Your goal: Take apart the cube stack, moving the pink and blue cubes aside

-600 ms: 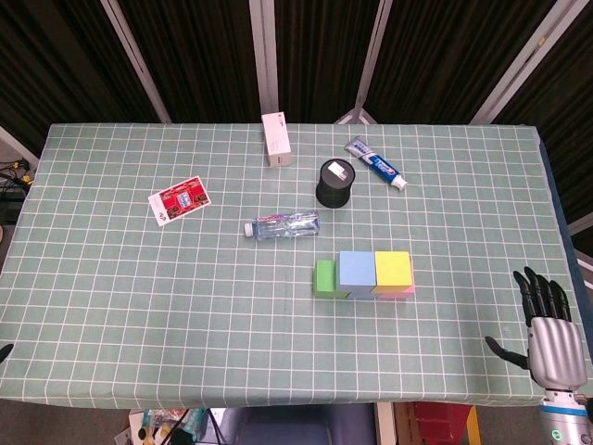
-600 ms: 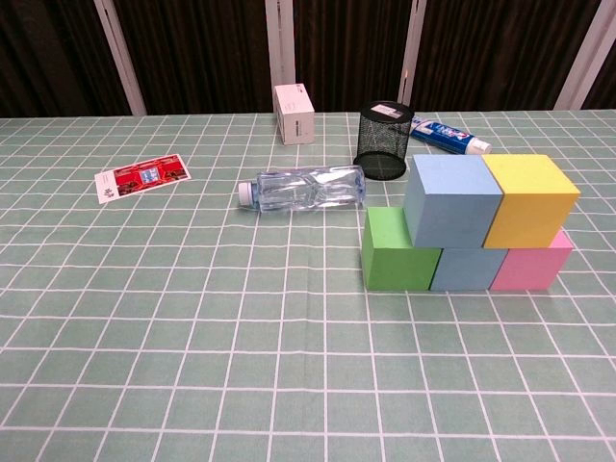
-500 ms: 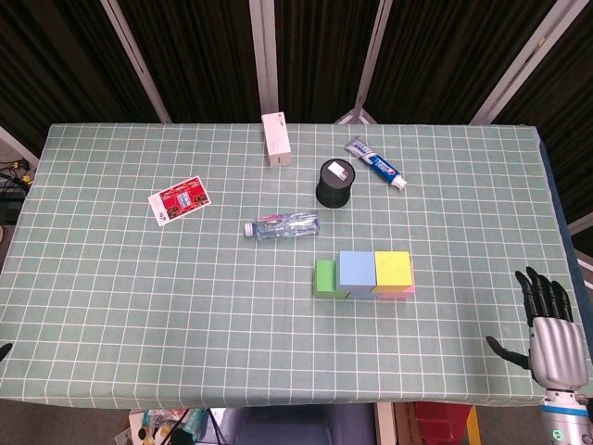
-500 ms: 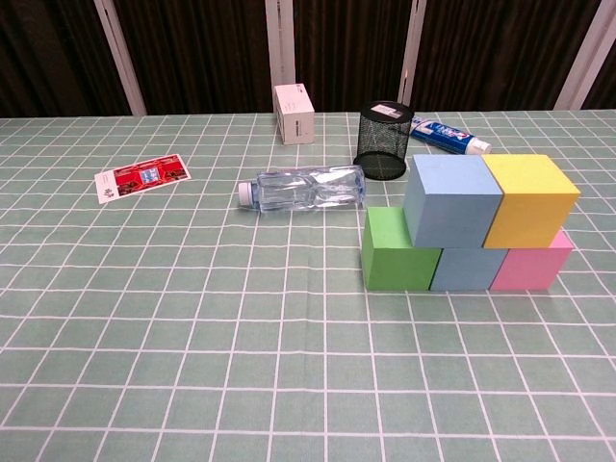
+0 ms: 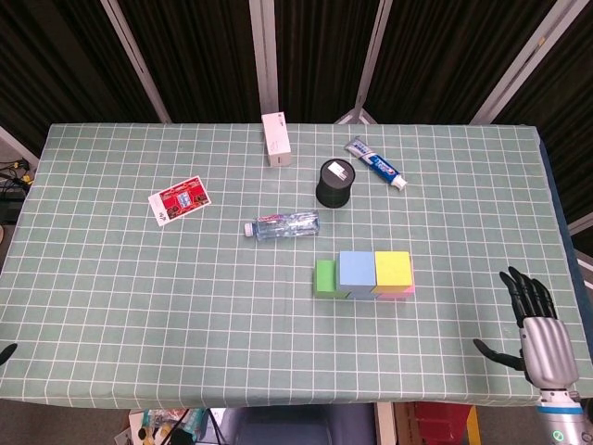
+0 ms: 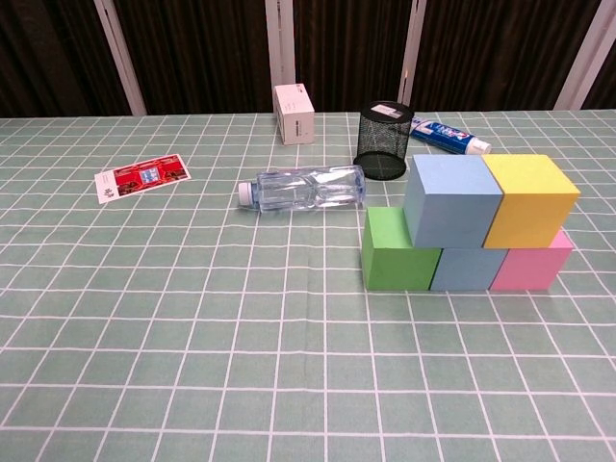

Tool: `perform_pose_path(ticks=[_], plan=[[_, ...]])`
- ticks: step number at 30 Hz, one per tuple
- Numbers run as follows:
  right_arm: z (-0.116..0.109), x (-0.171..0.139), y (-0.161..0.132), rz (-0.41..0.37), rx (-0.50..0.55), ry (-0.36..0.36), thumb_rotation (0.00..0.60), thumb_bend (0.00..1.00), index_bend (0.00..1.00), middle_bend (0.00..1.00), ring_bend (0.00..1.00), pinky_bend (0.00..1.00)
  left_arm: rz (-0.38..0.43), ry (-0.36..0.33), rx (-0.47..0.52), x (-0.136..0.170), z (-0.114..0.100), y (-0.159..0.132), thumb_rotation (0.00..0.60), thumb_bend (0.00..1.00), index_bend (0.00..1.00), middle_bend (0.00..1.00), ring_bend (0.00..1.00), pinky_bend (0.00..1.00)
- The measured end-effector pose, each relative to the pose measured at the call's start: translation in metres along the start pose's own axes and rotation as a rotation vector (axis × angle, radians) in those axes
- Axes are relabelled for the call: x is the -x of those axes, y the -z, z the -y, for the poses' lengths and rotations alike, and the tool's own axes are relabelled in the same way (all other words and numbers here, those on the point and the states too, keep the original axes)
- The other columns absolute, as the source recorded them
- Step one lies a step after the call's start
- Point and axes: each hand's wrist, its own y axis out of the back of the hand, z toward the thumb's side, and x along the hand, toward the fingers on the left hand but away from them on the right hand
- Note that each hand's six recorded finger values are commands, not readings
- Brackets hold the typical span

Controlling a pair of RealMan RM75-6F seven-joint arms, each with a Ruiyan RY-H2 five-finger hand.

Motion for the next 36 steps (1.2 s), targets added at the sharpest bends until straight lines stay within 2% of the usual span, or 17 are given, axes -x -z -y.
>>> perform_pose_path(ticks=[6,11,17,24,30,36], plan=[[0.003,0.004,0.004,0.011,0.015,-0.004,0.600,0.13,0.02,0.00,0.00,0.00,-0.002,-0.008,-0.001,0.004,-0.002,0.002,0.600,0.18,0.15,0.00,0.00,0.00],[0.009,0.012,0.005,0.014,0.104,-0.024,0.600,0.13,0.02,0.00,0.00,0.00,-0.024,-0.009,0.001,0.002,-0.003,0.006,0.600,0.18,0.15,0.00,0.00,0.00],[0.026,0.033,0.004,0.023,0.155,-0.114,0.600,0.13,0.02,0.00,0.00,0.00,-0.023,0.003,-0.007,-0.002,0.000,0.004,0.600,0.18,0.15,0.00,0.00,0.00],[0.048,0.066,-0.011,0.045,0.227,-0.223,0.600,0.13,0.02,0.00,0.00,0.00,-0.025,-0.001,-0.002,-0.001,-0.001,0.005,0.600,0.18,0.16,0.00,0.00,0.00],[0.063,0.083,-0.018,0.069,0.174,-0.238,0.600,0.13,0.02,0.00,0.00,0.00,-0.025,0.000,-0.005,-0.001,-0.002,0.005,0.600,0.18,0.16,0.00,0.00,0.00],[0.089,0.100,-0.027,0.098,0.143,-0.278,0.600,0.13,0.02,0.00,0.00,0.00,-0.028,-0.004,-0.006,0.000,-0.002,0.005,0.600,0.18,0.16,0.00,0.00,0.00]])
